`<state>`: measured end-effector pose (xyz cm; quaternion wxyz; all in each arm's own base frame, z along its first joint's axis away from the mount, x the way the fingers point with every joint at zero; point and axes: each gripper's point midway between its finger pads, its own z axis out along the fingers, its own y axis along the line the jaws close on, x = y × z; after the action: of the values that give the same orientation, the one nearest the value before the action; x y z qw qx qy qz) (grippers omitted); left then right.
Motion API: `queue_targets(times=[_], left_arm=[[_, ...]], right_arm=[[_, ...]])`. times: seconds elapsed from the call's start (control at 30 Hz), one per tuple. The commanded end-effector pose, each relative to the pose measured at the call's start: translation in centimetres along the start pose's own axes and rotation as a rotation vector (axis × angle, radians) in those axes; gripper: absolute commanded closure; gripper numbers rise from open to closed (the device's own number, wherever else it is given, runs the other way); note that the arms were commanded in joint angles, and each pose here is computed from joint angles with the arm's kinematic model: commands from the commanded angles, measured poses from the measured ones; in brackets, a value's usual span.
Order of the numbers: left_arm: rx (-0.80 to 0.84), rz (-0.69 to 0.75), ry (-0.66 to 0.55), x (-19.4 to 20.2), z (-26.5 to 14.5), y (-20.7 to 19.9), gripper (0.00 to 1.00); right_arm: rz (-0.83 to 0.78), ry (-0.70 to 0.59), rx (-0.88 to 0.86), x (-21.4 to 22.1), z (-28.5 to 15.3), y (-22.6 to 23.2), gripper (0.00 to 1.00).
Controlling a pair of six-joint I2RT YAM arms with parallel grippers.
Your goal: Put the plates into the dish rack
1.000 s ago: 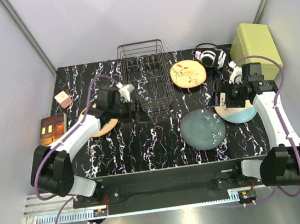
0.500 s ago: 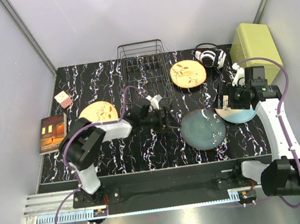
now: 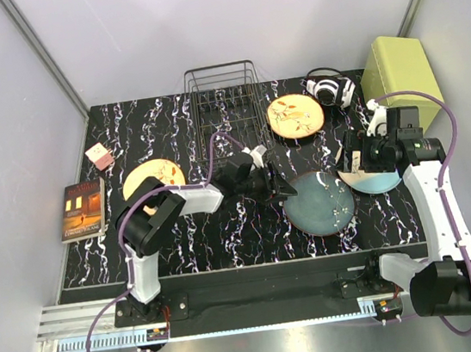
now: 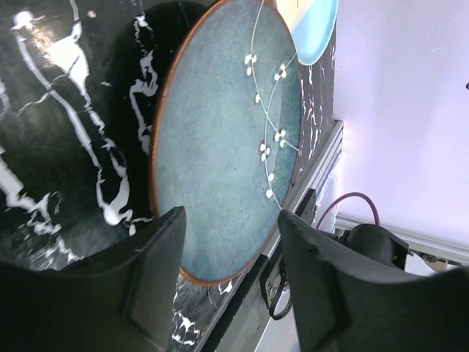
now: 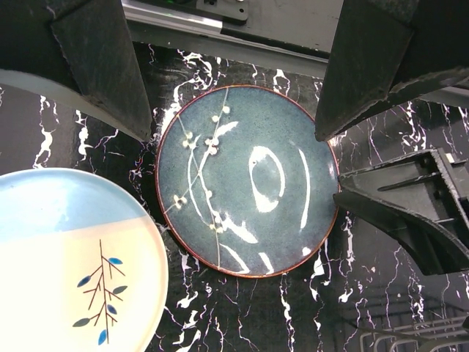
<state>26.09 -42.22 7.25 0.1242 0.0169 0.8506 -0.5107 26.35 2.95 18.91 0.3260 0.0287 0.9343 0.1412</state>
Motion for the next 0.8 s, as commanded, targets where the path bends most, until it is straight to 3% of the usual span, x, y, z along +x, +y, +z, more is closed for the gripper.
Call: queue_targets(times=[0.0,0.17,0.23,0.27,0.43,0.77], left_arm=[[-0.090,-0.103,0.023,0.9,0.7,2.4,0.44],[-0.100,-0.078,0.019,1.3,-0.1,2.4,0.48],[-0.115,-0.048,0.006,1.2,-1.3,1.7,0.42],[-0.128,-0.014,-0.011,1.0,-1.7,1.7,0.34],[-0.164,0.001,-0.033,1.5,-3.1,2.2,0.26],[-0.157,0.011,0.067,2.5,1.6,2.9,0.35]], right_arm=[[-0.037,-0.007,0.002,-0.2,0.0,-0.2,0.00],[-0.040,-0.004,-0.010,-0.2,0.0,-0.1,0.00],[-0.040,-0.001,-0.010,-0.1,0.1,-0.1,0.00],[-0.043,-0.007,-0.010,-0.2,0.0,-0.1,0.00],[-0.039,-0.007,-0.023,-0.1,0.3,0.1,0.00],[-0.042,-0.030,-0.016,-0.4,-0.2,0.2,0.00]])
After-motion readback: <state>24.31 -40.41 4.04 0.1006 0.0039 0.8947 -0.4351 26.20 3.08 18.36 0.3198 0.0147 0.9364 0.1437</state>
